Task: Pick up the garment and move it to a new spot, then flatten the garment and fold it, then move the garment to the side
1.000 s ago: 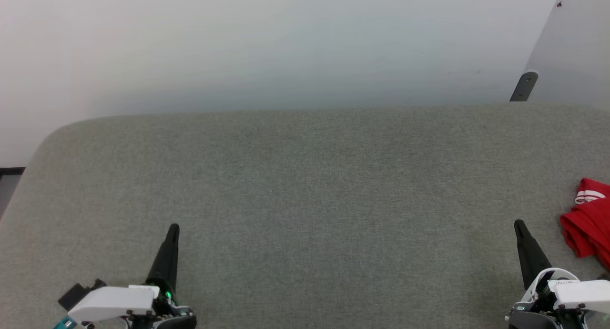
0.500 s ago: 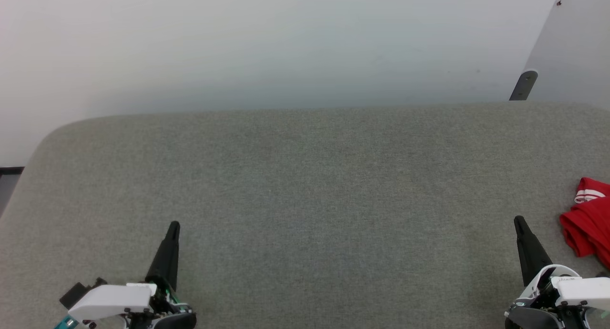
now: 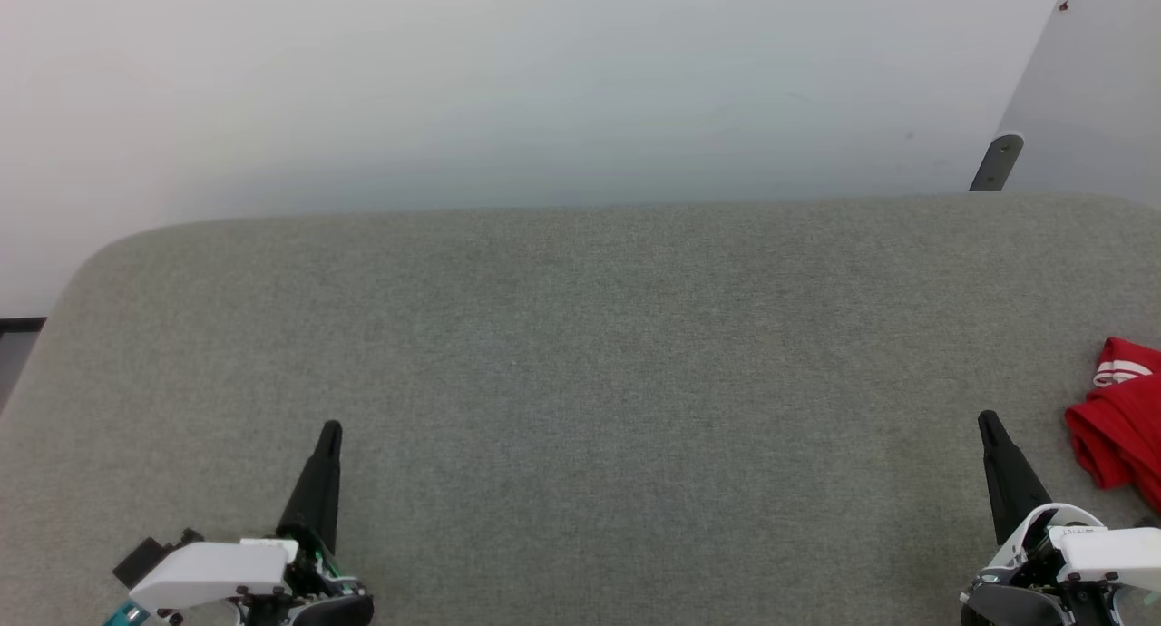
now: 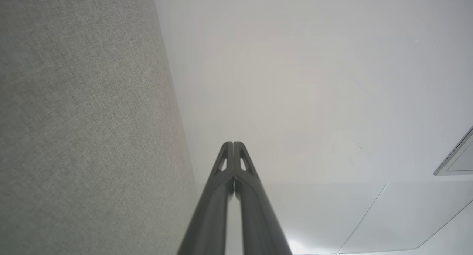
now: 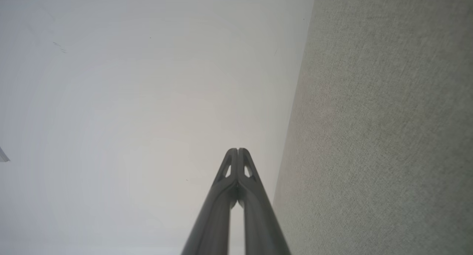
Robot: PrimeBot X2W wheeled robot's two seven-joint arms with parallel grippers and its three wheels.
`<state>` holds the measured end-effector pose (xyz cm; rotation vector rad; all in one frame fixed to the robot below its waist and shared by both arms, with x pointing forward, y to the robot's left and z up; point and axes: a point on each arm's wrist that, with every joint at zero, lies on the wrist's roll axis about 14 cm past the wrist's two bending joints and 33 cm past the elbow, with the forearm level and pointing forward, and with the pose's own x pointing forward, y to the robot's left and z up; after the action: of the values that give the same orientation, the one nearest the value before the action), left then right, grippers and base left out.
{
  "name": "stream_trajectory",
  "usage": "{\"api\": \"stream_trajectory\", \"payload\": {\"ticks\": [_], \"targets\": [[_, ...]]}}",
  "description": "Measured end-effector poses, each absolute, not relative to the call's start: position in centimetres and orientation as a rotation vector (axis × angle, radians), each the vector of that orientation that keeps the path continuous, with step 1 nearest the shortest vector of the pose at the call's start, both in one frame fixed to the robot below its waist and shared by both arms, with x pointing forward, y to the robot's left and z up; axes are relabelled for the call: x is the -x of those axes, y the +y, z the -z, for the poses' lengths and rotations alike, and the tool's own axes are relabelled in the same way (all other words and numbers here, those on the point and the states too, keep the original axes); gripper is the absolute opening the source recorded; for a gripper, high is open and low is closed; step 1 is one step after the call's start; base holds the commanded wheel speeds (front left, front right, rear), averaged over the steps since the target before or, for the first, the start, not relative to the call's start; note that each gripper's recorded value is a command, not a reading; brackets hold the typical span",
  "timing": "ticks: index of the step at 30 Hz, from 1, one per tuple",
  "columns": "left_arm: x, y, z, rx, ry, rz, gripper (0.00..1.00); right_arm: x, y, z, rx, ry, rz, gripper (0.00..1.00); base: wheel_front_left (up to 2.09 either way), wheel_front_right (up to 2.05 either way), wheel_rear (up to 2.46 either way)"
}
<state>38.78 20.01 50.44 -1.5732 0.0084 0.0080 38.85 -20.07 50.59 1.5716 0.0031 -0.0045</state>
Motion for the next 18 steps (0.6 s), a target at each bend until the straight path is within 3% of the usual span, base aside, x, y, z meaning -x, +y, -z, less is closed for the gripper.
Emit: {"api": "stream_trajectory", "payload": {"ticks": [18], "targets": [[-38.79,19.99,-50.44,1.574,0.010,-0.007,0.00,-38.85,-20.07,-50.59,-1.572,0.003,0.005,0.00,0.00,0.00,0.00]]}}
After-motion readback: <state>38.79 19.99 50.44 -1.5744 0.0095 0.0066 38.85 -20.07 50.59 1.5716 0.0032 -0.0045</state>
